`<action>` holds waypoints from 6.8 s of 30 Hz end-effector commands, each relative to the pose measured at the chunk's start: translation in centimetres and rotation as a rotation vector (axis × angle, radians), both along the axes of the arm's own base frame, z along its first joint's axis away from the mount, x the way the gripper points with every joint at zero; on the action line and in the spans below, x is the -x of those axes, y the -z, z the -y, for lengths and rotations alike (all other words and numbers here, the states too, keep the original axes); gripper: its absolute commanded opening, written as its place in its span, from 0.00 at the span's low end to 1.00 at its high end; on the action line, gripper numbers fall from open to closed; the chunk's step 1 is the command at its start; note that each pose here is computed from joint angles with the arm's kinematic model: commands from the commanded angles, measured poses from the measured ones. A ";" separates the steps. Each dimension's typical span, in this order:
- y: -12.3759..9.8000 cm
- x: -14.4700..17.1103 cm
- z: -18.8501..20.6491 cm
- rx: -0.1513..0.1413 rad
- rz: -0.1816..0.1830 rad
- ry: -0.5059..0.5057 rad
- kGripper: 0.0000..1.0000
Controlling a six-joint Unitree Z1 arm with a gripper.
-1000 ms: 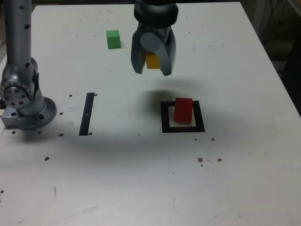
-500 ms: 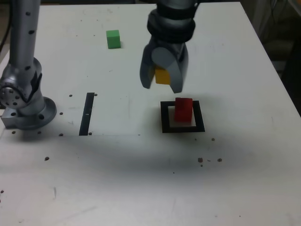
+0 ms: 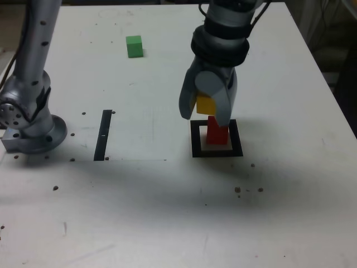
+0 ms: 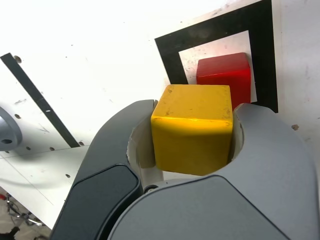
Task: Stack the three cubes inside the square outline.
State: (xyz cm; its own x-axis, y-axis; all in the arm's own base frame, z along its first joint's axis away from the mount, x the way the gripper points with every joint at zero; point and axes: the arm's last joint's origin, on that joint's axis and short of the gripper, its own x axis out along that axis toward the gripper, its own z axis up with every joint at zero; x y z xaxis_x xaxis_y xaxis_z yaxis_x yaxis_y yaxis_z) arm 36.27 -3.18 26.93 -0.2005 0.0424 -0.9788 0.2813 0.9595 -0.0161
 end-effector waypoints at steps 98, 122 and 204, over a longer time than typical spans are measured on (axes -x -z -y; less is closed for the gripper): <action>-0.6 15.9 -27.0 -0.057 -0.042 -0.306 1.00; 3.0 17.2 -33.5 -0.115 -0.185 -0.192 0.99; 1.7 11.5 -28.2 0.014 -0.005 0.017 0.27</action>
State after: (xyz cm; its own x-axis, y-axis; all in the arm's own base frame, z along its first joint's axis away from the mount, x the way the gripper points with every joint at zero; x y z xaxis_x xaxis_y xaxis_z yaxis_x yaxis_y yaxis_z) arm 24.68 25.60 24.63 -0.2186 0.0274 -0.9754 0.2904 0.9561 -0.0383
